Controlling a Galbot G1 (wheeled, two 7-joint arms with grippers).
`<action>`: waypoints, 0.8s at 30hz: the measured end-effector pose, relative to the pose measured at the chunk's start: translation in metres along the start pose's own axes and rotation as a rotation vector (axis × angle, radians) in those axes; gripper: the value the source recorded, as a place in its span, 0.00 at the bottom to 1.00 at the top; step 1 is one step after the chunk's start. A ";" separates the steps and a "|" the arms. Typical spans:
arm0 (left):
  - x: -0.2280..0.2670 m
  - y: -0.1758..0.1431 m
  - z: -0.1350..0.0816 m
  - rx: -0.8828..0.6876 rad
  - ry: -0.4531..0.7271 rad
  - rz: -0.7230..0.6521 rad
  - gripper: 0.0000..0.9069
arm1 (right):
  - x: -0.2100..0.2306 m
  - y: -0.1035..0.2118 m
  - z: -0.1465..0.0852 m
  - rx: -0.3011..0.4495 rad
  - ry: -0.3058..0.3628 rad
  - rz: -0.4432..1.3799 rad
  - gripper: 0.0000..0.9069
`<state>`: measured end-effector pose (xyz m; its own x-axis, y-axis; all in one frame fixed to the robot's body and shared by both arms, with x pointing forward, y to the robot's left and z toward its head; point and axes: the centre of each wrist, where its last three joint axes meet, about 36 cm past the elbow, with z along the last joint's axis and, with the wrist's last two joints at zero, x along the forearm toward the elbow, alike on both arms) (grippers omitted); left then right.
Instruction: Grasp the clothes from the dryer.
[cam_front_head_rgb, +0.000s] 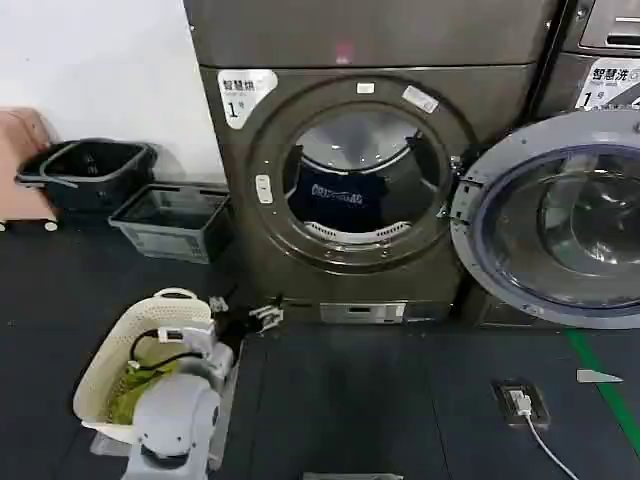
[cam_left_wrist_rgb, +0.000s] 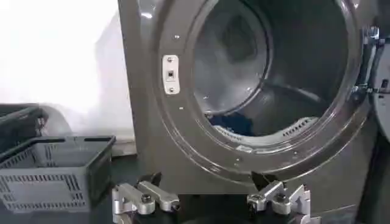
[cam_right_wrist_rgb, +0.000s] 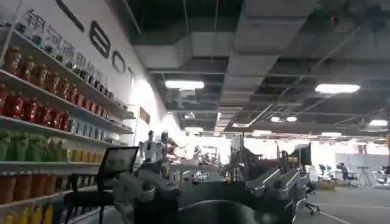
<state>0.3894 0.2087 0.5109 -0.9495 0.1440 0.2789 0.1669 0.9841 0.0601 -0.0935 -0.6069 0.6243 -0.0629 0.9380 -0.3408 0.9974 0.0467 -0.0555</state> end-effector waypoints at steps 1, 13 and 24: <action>0.000 0.000 0.000 0.000 0.000 0.000 1.00 | 0.000 0.000 0.001 -0.002 0.002 0.000 1.00; 0.002 -0.001 0.002 0.000 0.004 0.001 1.00 | -0.002 0.005 0.017 0.002 -0.021 0.010 1.00; 0.003 -0.001 0.002 0.000 0.006 0.003 1.00 | -0.002 0.008 0.020 0.013 -0.023 0.031 1.00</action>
<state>0.3860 0.2084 0.5097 -0.9474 0.1467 0.2844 0.1701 0.9836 0.0595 -0.0860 -0.6150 0.6052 -0.0328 0.9309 -0.3639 0.9983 0.0130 -0.0567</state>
